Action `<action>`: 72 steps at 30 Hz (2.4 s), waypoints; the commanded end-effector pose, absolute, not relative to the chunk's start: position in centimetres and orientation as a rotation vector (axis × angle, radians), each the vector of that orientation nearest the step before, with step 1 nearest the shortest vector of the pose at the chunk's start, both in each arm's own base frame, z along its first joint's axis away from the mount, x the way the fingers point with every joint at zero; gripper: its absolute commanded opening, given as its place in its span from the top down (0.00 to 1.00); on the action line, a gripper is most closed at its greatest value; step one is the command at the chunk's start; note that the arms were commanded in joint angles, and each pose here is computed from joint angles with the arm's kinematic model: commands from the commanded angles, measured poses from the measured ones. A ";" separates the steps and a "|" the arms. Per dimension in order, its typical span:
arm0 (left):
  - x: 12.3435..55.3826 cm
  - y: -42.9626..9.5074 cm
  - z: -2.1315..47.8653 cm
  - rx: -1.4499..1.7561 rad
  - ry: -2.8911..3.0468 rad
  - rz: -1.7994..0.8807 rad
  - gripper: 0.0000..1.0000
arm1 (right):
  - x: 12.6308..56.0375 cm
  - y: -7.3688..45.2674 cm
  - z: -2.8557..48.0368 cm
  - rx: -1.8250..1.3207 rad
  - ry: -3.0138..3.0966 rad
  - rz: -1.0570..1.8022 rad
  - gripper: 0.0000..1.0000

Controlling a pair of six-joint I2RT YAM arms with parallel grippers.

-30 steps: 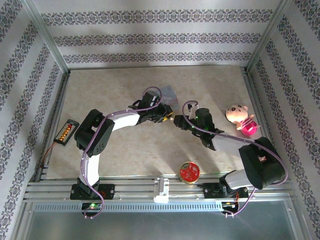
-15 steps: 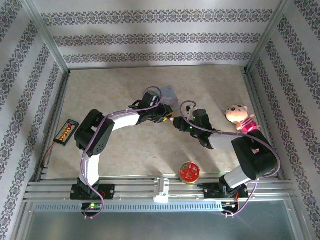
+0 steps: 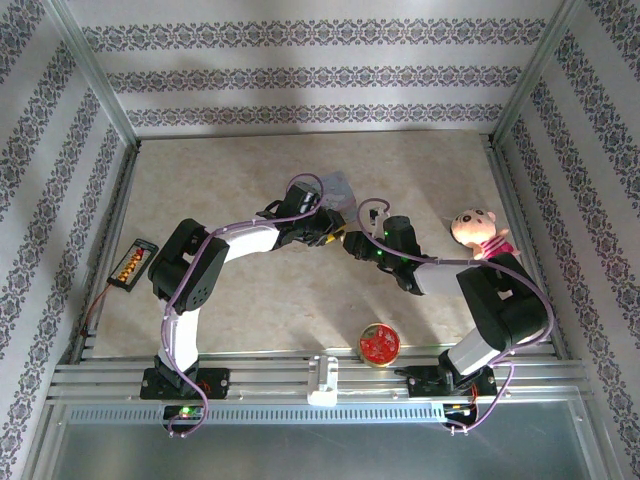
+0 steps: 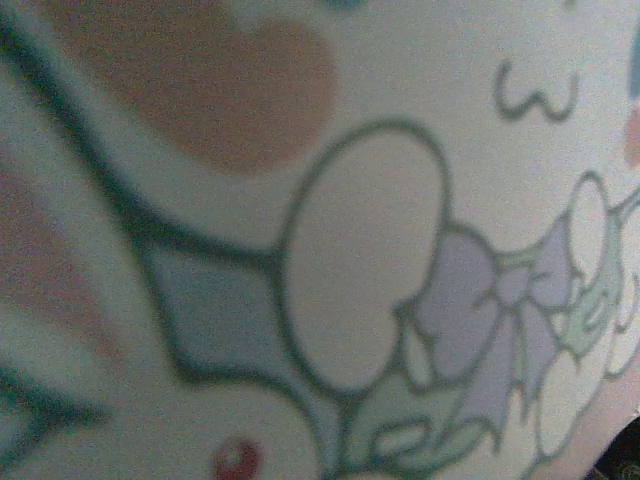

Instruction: Unlock a padlock with a key

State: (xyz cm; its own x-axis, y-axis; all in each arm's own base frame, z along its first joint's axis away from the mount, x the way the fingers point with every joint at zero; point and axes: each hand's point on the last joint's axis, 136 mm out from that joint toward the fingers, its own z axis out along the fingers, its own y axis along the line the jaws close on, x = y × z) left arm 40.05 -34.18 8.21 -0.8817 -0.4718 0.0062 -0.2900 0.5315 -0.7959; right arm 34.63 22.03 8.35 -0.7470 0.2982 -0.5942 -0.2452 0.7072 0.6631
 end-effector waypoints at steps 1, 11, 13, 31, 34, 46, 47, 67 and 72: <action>36.0 -34.6 5.8 -0.745 2.746 -1.307 1.00 | 35.3 23.1 9.8 0.021 2.155 1.040 0.74; 36.2 -34.7 6.2 -0.741 2.741 -1.311 1.00 | 35.1 23.2 9.5 0.042 2.163 1.064 0.79; 36.2 -34.8 6.3 -0.737 2.738 -1.313 1.00 | 35.0 23.2 9.4 0.044 2.167 1.064 0.79; 36.3 -35.0 6.4 -0.727 2.742 -1.319 1.00 | 35.1 23.7 8.9 0.061 2.171 1.104 0.87; 36.2 -35.0 6.5 -0.719 2.746 -1.324 1.00 | 35.3 23.6 8.8 0.096 2.170 1.124 0.95; 36.0 -35.1 6.9 -0.677 2.748 -1.339 1.00 | 36.5 22.3 9.0 0.365 2.120 1.313 1.00; 36.0 -35.2 7.0 -0.673 2.748 -1.342 1.00 | 36.6 22.2 9.0 0.395 2.112 1.336 1.00; 36.0 -35.4 8.1 -0.613 2.715 -1.385 1.00 | 38.2 21.3 7.3 0.836 1.965 1.745 1.00; 36.0 -35.5 8.2 -0.606 2.707 -1.395 1.00 | 38.3 21.2 5.6 1.020 1.976 1.794 1.00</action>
